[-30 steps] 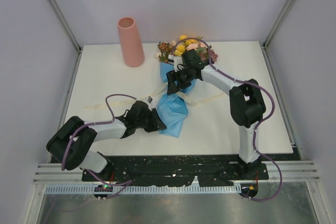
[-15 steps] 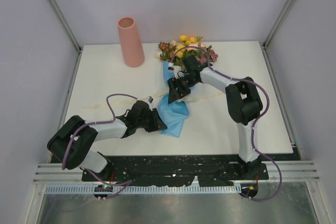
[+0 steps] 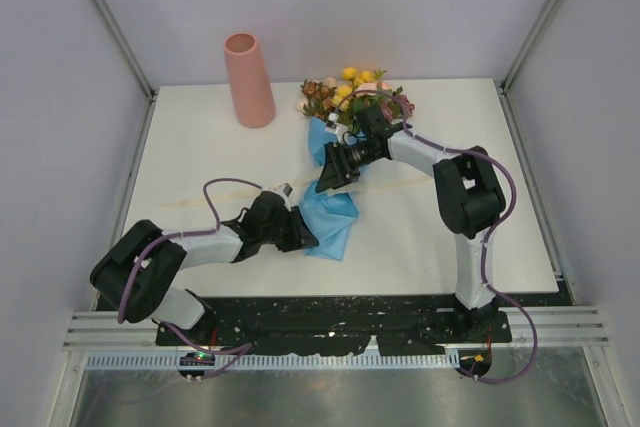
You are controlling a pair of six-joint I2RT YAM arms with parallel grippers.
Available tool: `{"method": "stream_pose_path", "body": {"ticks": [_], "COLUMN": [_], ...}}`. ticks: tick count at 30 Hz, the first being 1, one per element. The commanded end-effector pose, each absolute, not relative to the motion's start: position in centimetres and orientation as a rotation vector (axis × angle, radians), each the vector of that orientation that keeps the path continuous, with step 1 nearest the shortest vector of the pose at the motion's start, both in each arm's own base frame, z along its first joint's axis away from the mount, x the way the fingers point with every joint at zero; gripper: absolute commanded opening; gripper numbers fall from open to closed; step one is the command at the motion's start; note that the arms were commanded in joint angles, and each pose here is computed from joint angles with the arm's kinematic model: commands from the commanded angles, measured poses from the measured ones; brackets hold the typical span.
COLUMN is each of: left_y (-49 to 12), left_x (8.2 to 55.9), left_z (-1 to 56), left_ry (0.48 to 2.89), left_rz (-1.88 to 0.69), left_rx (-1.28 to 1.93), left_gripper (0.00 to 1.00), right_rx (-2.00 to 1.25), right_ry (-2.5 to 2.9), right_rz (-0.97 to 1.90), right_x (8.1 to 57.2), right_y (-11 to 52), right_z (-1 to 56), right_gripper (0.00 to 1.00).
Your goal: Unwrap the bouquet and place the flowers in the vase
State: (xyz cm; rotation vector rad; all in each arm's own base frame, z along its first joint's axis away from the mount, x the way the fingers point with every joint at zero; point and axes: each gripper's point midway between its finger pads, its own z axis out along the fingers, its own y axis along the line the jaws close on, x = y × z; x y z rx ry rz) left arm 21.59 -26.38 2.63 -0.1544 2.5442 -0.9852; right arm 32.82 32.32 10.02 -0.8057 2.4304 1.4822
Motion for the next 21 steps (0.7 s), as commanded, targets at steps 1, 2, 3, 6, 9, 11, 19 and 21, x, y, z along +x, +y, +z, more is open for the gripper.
{"method": "stream_pose_path", "body": {"ticks": [1,2,3,6,9,11,19,21], "left_y": [-26.1,-26.1,-25.9,-26.1,-26.2,-26.2,-26.0,-26.0], "left_x": [22.1,22.0,22.1,22.0,21.9,22.0,21.8,21.8], "left_z": [2.1,2.0,1.8,1.6,1.4,1.4,1.1,1.0], "left_ry": [2.552,2.554,2.557,2.564,2.57,2.567,2.574,2.574], "left_rz": [-0.92,-0.916,-0.909,-0.915,-0.921,-0.92,-0.907,-0.907], "left_rx": [-0.154,-0.151,-0.156,-0.155,-0.155,-0.157,-0.158,-0.159], "left_gripper": [0.31,0.31,0.31,0.31,0.31,0.31,0.31,0.31], "right_rx": [-0.789,-0.809,-0.744,-0.671,-0.652,-0.649,-0.625,-0.608], "right_ry": [2.266,2.195,2.226,2.159,2.127,2.124,2.015,1.973], "right_rz": [1.639,1.654,1.677,1.726,1.742,1.735,1.748,1.77], "right_x": [31.9,32.3,32.3,32.9,33.0,32.9,32.9,33.0], "right_y": [33.0,33.2,32.7,32.2,32.0,31.9,32.1,32.3], "right_z": [15.3,16.4,16.2,17.9,19.0,19.3,23.2,24.6], "right_gripper": [0.66,0.66,0.66,0.65,0.65,0.65,0.65,0.65]}}
